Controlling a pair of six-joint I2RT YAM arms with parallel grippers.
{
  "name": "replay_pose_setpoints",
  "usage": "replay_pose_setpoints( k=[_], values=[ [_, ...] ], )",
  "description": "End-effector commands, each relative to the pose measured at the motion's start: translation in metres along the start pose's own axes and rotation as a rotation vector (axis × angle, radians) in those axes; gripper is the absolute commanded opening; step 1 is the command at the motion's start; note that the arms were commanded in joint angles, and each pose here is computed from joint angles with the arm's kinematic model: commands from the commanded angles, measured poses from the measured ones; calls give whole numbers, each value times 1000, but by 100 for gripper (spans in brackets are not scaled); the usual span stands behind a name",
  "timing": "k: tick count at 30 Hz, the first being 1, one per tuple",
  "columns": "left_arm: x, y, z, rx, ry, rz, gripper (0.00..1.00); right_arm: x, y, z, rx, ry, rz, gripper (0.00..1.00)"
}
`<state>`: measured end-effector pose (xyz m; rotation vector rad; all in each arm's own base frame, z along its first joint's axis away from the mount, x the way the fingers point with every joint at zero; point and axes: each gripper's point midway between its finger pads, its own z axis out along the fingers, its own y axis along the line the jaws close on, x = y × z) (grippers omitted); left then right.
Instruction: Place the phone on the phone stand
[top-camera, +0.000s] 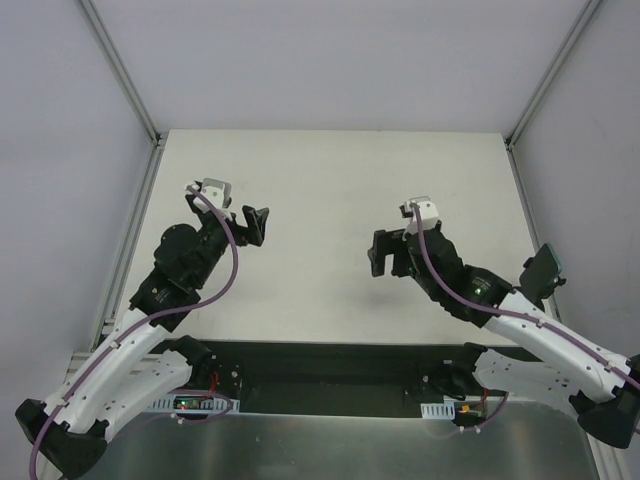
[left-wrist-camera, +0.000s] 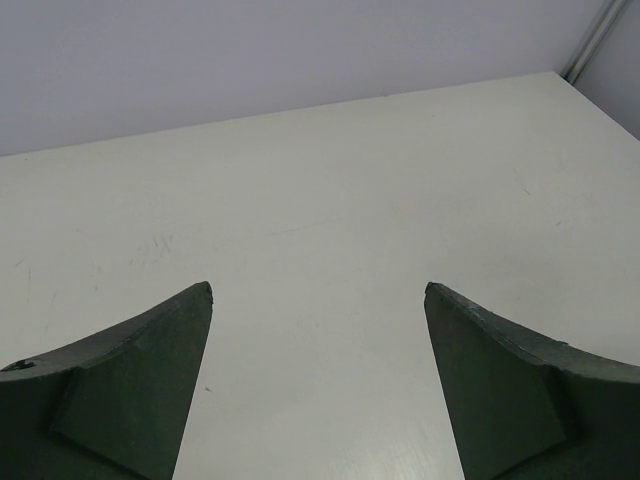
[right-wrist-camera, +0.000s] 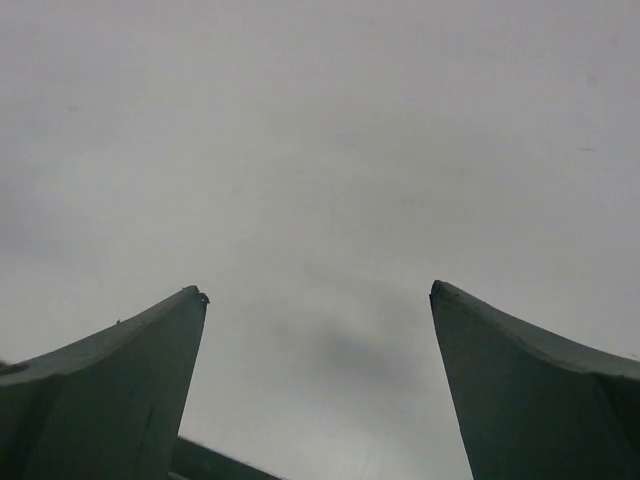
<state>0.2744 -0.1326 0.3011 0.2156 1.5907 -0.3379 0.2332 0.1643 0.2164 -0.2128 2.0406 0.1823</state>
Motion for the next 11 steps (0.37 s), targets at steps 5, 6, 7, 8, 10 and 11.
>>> replay_pose_setpoints(
  k=[5,6,7,8,10,11],
  values=[
    [-24,-53,-4,301,-35,9,87,-50,25,-22,-137,-114,178,96],
    [-27,-59,-7,339,-44,11,87,-45,5,-30,-75,-115,160,96],
    [-35,-64,-12,371,-74,12,88,-47,-8,-35,-37,-141,120,96],
    [-39,-72,-16,417,-86,3,88,-52,-21,-42,4,-172,107,96],
    [-60,-79,-26,453,-124,-36,89,-63,-46,-67,34,-246,97,96],
    [-70,-83,-32,478,-137,-48,89,-69,-52,-77,27,-283,97,96]
  ],
)
